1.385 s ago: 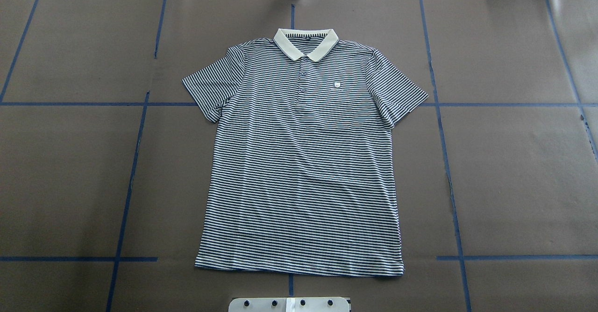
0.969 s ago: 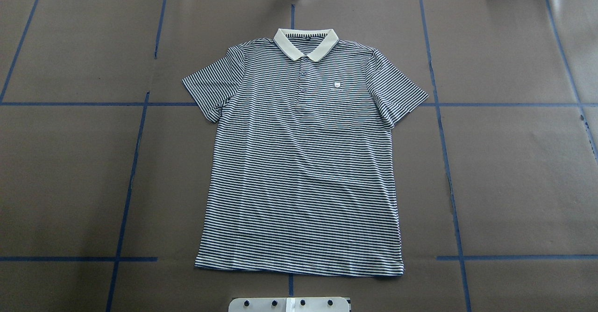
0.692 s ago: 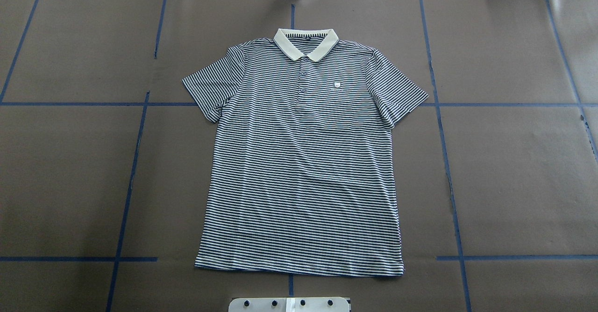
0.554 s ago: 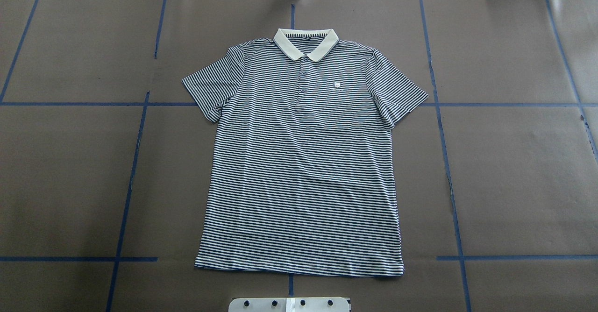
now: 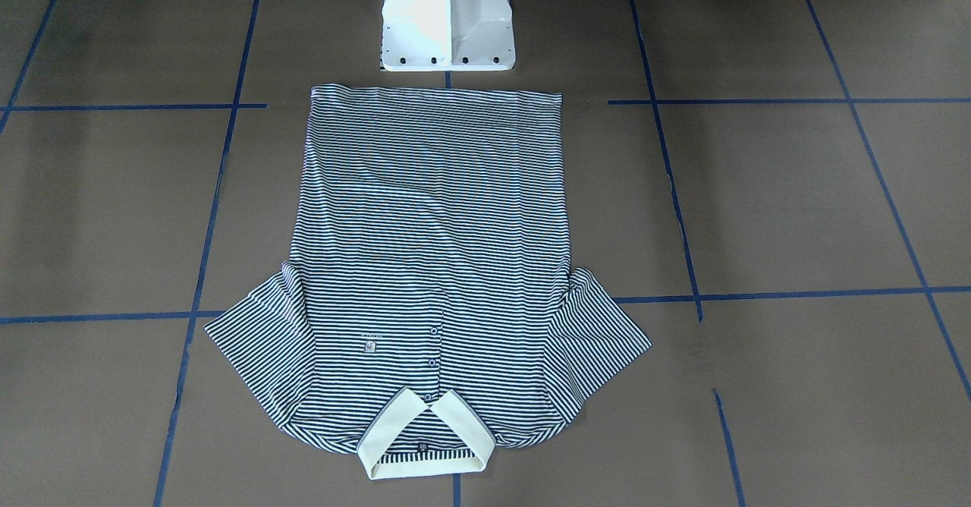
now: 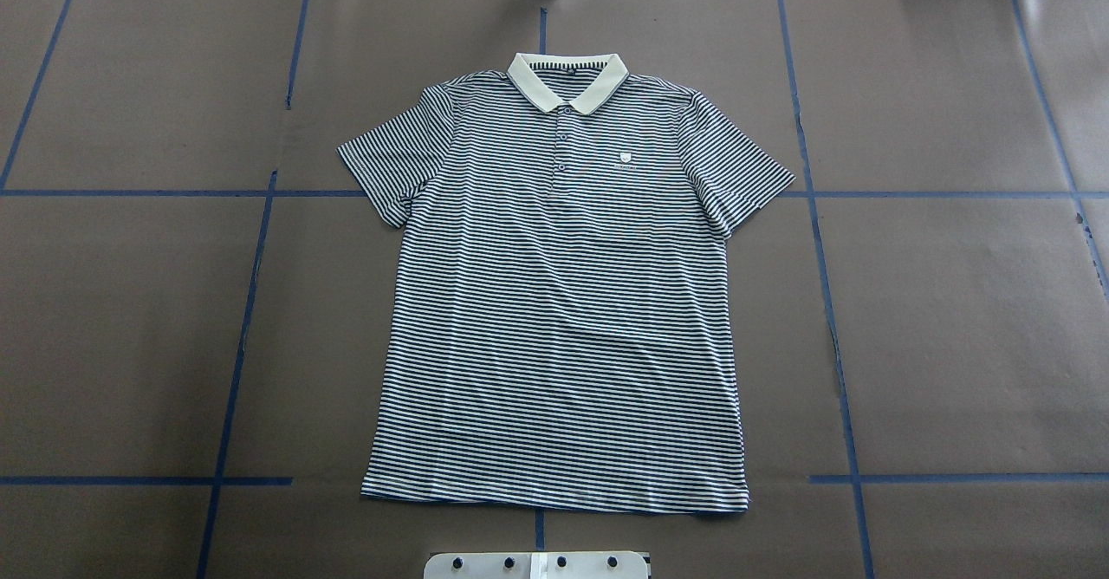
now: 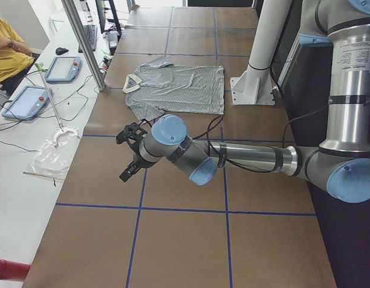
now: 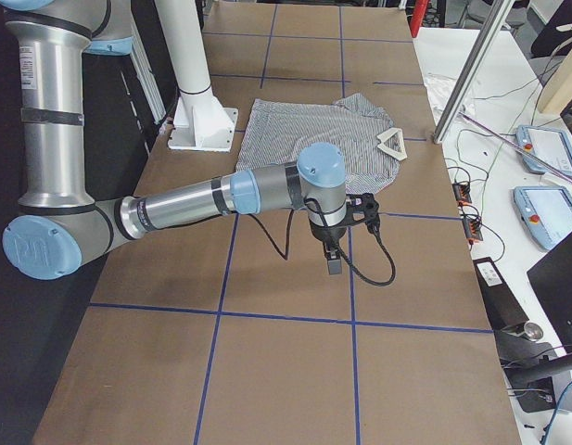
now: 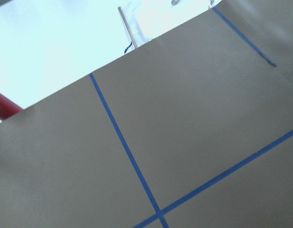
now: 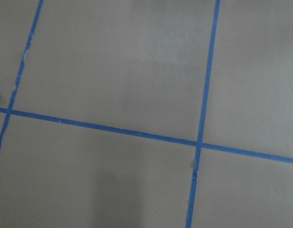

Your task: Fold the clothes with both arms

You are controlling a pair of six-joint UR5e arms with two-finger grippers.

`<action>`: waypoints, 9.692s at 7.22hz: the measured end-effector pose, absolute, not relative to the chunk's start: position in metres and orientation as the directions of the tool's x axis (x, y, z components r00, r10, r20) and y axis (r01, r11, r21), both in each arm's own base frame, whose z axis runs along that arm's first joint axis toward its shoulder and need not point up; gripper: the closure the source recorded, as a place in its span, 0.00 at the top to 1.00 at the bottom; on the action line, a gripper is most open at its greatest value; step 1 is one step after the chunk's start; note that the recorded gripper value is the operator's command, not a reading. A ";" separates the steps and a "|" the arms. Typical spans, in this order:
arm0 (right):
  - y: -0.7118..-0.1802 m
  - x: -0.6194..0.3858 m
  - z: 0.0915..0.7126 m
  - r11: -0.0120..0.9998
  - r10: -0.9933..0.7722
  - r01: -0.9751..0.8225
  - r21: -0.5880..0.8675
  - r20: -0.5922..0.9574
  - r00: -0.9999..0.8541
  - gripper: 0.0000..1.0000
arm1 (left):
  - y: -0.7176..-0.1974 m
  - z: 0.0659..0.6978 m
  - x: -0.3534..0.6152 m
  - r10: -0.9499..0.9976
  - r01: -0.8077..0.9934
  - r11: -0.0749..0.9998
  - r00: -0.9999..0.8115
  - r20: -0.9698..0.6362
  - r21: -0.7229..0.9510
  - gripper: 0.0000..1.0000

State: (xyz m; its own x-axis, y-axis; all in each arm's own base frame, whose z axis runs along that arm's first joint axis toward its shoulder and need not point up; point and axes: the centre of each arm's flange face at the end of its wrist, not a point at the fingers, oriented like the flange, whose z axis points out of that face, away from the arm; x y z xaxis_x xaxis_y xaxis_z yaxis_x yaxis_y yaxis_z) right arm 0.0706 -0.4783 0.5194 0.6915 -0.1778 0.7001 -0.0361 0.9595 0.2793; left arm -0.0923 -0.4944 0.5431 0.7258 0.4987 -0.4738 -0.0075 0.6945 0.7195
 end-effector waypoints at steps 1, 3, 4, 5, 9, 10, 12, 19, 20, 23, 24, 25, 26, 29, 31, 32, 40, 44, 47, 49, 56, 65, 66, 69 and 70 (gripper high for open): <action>-0.488 0.062 0.507 0.936 -0.227 -0.048 0.348 0.702 0.675 0.99 | -0.494 0.541 -0.091 0.511 -0.003 0.687 0.713 -0.480 0.727 1.00; -0.519 0.008 0.464 0.921 -0.250 -0.074 0.382 0.727 0.640 0.86 | -0.493 0.539 -0.089 0.524 0.000 0.683 0.697 -0.489 0.731 1.00; -0.532 -0.025 0.444 0.930 -0.224 -0.090 0.356 0.743 0.630 0.92 | -0.493 0.539 -0.089 0.526 0.000 0.681 0.695 -0.489 0.732 1.00; -0.542 -0.059 0.429 0.937 -0.177 -0.127 0.324 0.758 0.627 0.92 | -0.493 0.538 -0.089 0.530 -0.001 0.677 0.695 -0.486 0.736 1.00; -0.559 -0.234 0.432 0.890 0.012 -0.369 0.268 0.795 0.606 0.79 | -0.493 0.536 -0.085 0.542 -0.006 0.666 0.691 -0.478 0.746 1.00; -0.558 -0.278 0.435 0.875 0.047 -0.408 0.260 0.794 0.606 0.76 | -0.493 0.536 -0.084 0.544 -0.008 0.666 0.690 -0.478 0.746 1.00; -0.554 -0.341 0.437 0.857 0.083 -0.446 0.260 0.784 0.616 0.67 | -0.494 0.537 -0.082 0.546 -0.011 0.667 0.687 -0.479 0.745 1.00; -0.549 -0.405 0.462 0.858 0.087 -0.426 0.288 0.736 0.672 0.63 | -0.494 0.537 -0.081 0.549 -0.013 0.666 0.686 -0.478 0.746 1.00; -0.549 -0.406 0.463 0.858 0.087 -0.426 0.288 0.734 0.673 0.62 | -0.494 0.537 -0.081 0.549 -0.013 0.666 0.686 -0.478 0.746 1.00; -0.545 -0.407 0.469 0.862 0.090 -0.420 0.285 0.728 0.679 0.22 | -0.493 0.537 -0.081 0.550 -0.013 0.664 0.686 -0.477 0.747 1.00; -0.545 -0.408 0.468 0.862 0.090 -0.420 0.284 0.730 0.678 0.00 | -0.493 0.538 -0.081 0.550 -0.013 0.665 0.686 -0.477 0.747 1.00; -0.545 -0.409 0.465 0.861 0.088 -0.421 0.284 0.732 0.675 0.00 | -0.493 0.538 -0.080 0.550 -0.014 0.664 0.686 -0.477 0.747 1.00; -0.546 -0.409 0.462 0.861 0.086 -0.422 0.285 0.735 0.672 0.00 | -0.493 0.538 -0.080 0.551 -0.014 0.664 0.686 -0.476 0.748 1.00; -0.545 -0.405 0.414 0.867 0.109 -0.417 0.272 0.713 0.693 0.00 | -0.493 0.538 -0.080 0.552 -0.015 0.663 0.685 -0.475 0.748 1.00; -0.550 -0.433 0.333 0.867 0.184 -0.446 0.223 0.689 0.701 0.00 | -0.493 0.538 -0.080 0.552 -0.015 0.663 0.685 -0.475 0.748 1.00; -0.553 -0.456 0.303 0.855 0.222 -0.476 0.205 0.686 0.693 0.00 | -0.493 0.537 -0.080 0.552 -0.015 0.663 0.685 -0.475 0.749 1.00; -0.581 -0.550 0.242 0.796 0.327 -0.577 0.183 0.672 0.664 1.00 | -0.493 0.535 -0.080 0.555 -0.013 0.658 0.684 -0.473 0.753 1.00; -0.598 -0.523 0.226 0.870 0.236 -0.463 0.173 0.677 0.697 1.00 | -0.496 0.524 -0.064 0.563 0.025 0.630 0.674 -0.478 0.776 1.00; -0.591 -0.523 0.229 0.838 0.240 -0.528 0.135 0.779 0.579 1.00 | -0.497 0.523 -0.046 0.595 0.008 0.613 0.654 -0.468 0.790 1.00; -0.588 -0.522 0.243 0.833 0.242 -0.541 0.119 0.800 0.549 1.00 | -0.497 0.523 -0.042 0.601 0.003 0.613 0.647 -0.469 0.790 1.00; -0.586 -0.285 0.342 0.951 -0.089 -0.161 0.262 0.735 0.672 1.00 | -0.550 0.457 0.125 0.340 0.229 0.794 0.600 -0.724 0.563 0.74; -0.558 -0.235 0.388 0.945 -0.093 -0.183 0.273 0.756 0.648 1.00 | -0.614 0.414 0.419 0.098 0.363 0.845 0.617 -0.781 0.392 0.59; -0.557 -0.234 0.390 0.945 -0.091 -0.182 0.271 0.755 0.650 1.00 | -0.612 0.415 0.430 0.105 0.349 0.851 0.619 -0.778 0.393 0.59; -0.556 -0.234 0.392 0.946 -0.089 -0.182 0.269 0.754 0.651 1.00 | -0.608 0.420 0.443 0.107 0.333 0.860 0.624 -0.774 0.387 0.56; -0.556 -0.234 0.393 0.946 -0.088 -0.182 0.268 0.753 0.652 1.00 | -0.605 0.420 0.447 0.110 0.328 0.862 0.623 -0.774 0.386 0.55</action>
State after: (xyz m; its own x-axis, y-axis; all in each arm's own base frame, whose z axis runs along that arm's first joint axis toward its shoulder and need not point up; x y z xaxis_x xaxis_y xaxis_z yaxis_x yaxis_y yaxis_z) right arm -0.2338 -0.5560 0.3929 0.6522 -0.0878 0.7529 -0.1821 0.9460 0.2681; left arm 0.4474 -0.6050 0.4201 0.6230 0.1101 -0.7744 0.3281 0.8620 0.3865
